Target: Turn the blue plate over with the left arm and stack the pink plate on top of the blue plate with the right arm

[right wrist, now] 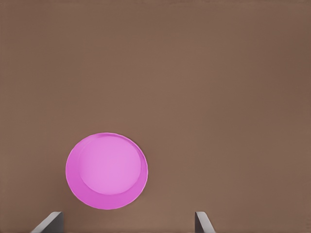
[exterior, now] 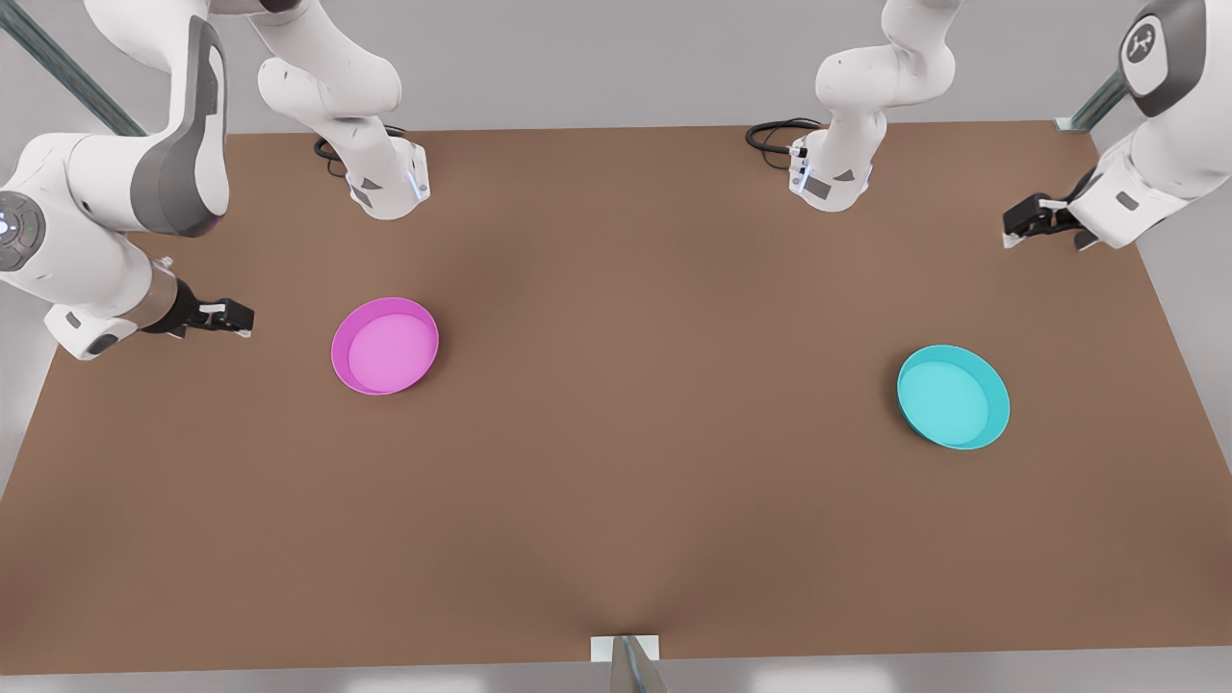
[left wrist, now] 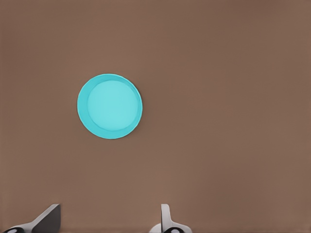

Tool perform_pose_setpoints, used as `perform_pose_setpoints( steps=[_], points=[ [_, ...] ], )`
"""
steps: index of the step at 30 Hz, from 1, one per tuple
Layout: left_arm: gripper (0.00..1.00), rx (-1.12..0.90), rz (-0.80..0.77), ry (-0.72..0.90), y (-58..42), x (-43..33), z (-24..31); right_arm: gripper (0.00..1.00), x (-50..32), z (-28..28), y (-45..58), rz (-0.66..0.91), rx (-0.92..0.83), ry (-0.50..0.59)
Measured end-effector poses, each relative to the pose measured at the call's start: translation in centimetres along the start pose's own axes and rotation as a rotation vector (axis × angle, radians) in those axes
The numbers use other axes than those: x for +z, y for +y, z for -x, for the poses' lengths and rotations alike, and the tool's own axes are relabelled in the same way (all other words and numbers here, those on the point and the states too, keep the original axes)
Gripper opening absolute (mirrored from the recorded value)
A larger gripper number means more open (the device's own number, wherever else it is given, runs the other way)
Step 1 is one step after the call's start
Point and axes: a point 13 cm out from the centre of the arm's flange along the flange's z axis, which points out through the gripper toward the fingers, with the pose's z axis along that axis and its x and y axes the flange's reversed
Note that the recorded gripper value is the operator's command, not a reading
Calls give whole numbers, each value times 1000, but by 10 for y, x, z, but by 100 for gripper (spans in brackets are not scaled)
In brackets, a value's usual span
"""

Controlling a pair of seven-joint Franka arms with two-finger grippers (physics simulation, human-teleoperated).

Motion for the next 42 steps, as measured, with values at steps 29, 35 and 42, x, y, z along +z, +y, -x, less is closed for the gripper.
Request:
perform_pose_setpoints(
  steps=[29,35,42],
  points=[
    [100,183,-314,-186,207,449,158,100,58,70,23,-12,-61,36],
    [100,226,-339,-193,206,463,156,100,57,75,34,25,-64,20],
    [100,225,-383,-158,196,476,148,100,36,89,40,39,-72,-31]
  ],
)
